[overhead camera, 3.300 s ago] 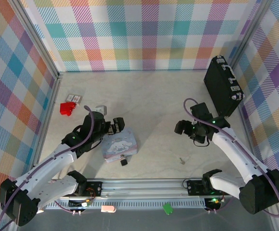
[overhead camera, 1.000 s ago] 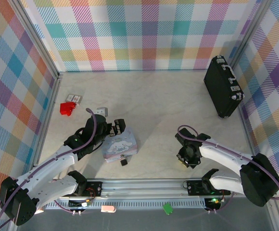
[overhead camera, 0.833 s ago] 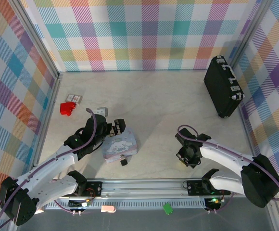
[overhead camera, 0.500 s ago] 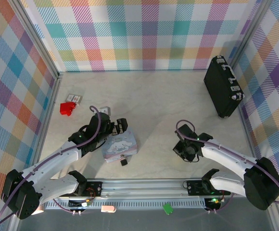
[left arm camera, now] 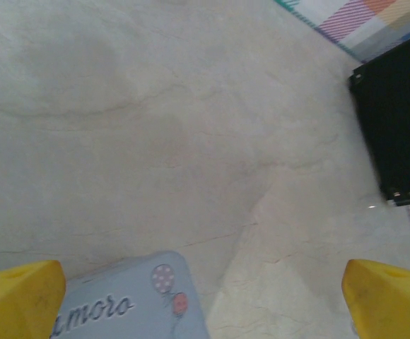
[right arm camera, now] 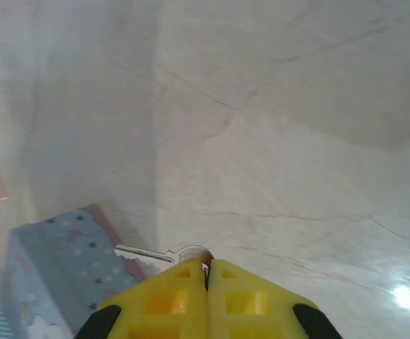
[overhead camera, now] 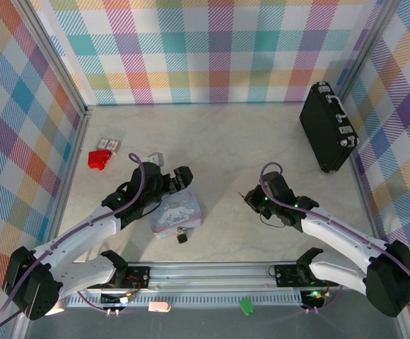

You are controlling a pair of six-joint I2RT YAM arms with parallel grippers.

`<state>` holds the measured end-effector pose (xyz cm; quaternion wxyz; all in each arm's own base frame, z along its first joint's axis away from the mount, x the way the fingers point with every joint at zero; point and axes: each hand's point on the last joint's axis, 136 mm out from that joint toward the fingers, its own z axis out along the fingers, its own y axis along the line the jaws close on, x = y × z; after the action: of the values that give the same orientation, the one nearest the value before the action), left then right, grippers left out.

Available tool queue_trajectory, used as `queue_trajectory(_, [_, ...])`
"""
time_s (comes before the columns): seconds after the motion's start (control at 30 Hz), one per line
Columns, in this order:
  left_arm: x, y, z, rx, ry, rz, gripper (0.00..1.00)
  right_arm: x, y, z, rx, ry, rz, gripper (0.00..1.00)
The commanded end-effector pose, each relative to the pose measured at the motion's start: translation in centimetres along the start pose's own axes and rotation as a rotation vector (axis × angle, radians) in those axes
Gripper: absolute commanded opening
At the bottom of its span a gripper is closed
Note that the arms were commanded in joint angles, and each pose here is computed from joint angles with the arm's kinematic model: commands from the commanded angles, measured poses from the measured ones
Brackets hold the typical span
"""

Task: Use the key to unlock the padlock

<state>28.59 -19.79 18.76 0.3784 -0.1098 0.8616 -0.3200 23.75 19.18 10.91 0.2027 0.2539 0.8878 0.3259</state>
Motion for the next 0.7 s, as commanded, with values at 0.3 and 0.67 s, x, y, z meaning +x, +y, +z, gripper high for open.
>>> queue_trajectory(0.3, [-1.3, -5.3, 0.9, 0.183, 0.020, -0.089, 1.00, -1.0, 9.4, -0.6, -0.391, -0.055, -0.174, 0.00])
queue_trajectory(0.67, [-1.2, -7.2, 1.2, 0.271, 0.044, -0.075, 0.92, -0.3, 13.4, 0.5, -0.489, -0.024, -0.183, 0.00])
